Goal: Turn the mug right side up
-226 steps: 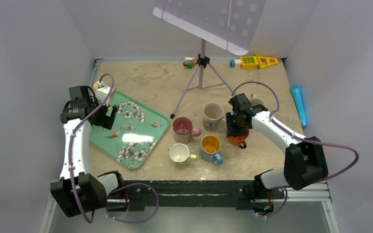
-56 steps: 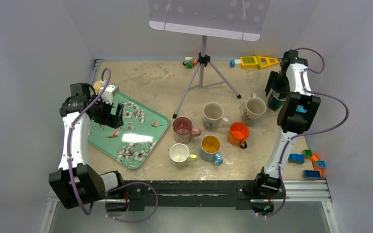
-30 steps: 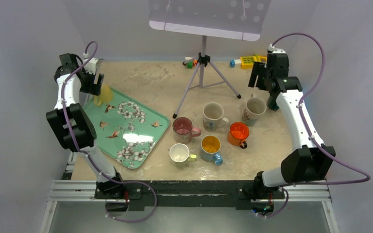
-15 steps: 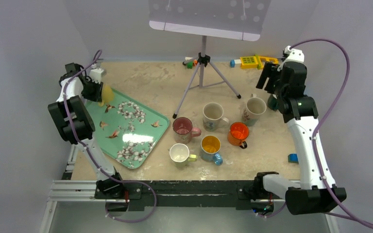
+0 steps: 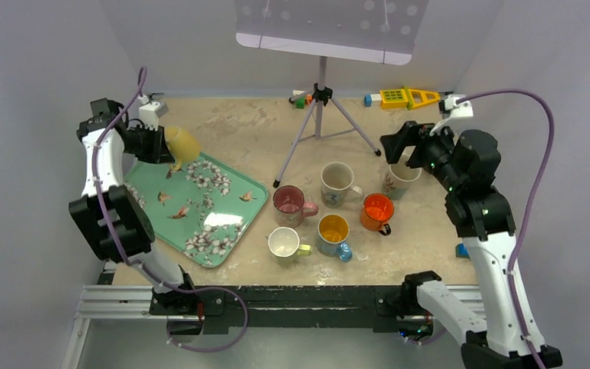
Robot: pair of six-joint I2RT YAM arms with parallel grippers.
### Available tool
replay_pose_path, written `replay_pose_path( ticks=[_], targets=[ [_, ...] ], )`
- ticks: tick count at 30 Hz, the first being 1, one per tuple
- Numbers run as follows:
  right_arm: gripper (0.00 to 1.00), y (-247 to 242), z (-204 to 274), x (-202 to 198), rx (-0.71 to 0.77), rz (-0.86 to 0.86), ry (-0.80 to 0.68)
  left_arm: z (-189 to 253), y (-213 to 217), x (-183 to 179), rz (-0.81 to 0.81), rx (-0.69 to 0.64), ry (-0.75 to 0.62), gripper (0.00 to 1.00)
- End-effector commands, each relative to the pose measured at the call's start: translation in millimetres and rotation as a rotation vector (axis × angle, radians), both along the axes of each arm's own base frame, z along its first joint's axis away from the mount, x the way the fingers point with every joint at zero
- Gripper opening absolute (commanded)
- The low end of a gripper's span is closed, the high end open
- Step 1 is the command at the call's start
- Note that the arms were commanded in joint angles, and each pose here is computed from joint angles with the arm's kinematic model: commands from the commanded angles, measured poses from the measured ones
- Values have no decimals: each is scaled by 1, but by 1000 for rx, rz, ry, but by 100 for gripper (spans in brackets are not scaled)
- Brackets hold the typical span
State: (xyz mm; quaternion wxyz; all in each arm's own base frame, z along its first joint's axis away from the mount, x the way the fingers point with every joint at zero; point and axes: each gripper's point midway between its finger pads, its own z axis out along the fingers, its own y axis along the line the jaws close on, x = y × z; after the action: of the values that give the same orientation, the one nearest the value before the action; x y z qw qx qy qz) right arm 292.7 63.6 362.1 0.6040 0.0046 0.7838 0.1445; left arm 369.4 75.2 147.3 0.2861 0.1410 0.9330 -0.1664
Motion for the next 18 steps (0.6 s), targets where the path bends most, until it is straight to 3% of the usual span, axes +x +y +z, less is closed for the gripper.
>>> replay_pose_path(
  ticks=[1,8,14,18],
  targets=[
    [89,109,49,-47,172,496,-216,111,-87,-44,-122,-328,-169,0],
    [91,244,80,-110,491,964,-337,199,-160,-121,-244,-578,-262,0],
    [90,323,80,-114,684,1145,-242,249,-189,-177,-311,-665,-366,0],
    [88,349,89,-116,734,1232,-256,253,-199,-200,-320,-690,-392,0]
  ],
)
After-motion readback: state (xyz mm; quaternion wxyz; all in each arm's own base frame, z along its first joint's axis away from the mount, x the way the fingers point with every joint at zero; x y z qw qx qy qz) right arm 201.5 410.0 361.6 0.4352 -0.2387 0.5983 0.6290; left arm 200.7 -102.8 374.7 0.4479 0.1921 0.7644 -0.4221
